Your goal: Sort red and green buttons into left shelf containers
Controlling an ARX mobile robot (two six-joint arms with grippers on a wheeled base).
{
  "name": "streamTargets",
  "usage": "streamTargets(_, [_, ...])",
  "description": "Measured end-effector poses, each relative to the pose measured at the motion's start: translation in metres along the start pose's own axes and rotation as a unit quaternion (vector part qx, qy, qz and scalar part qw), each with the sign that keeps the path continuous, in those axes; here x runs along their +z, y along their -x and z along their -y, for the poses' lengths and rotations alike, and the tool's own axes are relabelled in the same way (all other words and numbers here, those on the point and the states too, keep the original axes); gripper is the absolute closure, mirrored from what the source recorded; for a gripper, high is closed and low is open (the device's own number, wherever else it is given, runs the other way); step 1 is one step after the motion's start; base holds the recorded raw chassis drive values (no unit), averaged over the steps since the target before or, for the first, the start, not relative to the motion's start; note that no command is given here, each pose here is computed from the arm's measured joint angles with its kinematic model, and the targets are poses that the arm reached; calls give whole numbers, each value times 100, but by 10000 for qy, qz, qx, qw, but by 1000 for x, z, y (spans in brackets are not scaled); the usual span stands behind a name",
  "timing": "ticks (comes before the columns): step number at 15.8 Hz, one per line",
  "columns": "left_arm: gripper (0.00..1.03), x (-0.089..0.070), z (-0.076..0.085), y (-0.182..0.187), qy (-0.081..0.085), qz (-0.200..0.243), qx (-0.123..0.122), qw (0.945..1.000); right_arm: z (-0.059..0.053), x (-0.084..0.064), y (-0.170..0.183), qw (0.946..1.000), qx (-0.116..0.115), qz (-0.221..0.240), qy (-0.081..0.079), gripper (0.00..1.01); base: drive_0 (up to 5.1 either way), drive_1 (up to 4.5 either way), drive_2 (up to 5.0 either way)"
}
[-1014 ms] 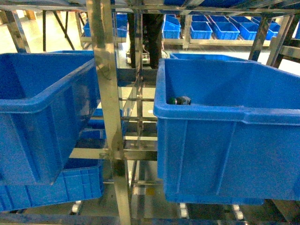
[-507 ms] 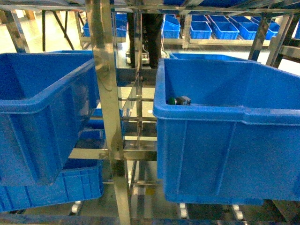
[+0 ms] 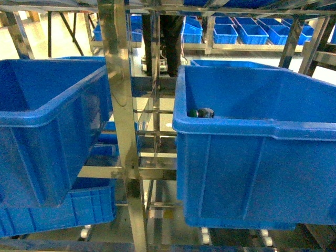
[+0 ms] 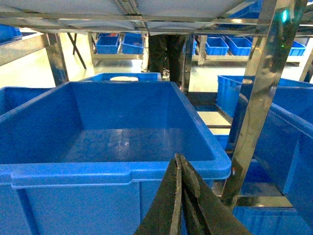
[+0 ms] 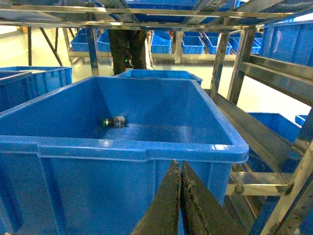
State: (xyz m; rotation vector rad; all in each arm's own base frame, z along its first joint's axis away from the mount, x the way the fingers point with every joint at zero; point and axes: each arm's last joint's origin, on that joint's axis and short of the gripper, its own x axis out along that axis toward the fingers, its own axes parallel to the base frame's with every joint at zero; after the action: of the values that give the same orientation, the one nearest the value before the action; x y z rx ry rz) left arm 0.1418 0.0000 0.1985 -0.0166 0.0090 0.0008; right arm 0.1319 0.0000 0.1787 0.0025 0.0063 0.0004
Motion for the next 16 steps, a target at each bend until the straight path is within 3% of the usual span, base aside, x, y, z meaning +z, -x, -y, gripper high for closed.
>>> streamTargets(4, [101, -14, 0, 13, 0, 2, 0, 10000, 0, -10, 9, 10000, 2, 17, 0, 99, 0, 0, 0])
streamTargets(11, [101, -28, -1, 27, 0, 95, 2, 10000, 0, -9, 22, 10000, 0, 93, 0, 99, 0, 0, 0])
streamTargets(15, [101, -28, -1, 32, 0, 94, 8, 10000, 0, -14, 34, 10000, -4, -55, 0, 99, 0, 0, 0])
streamTargets(16, [101, -28, 0, 33, -2, 107, -2, 9999, 0, -10, 35, 9999, 16, 153, 0, 99, 0, 0, 0])
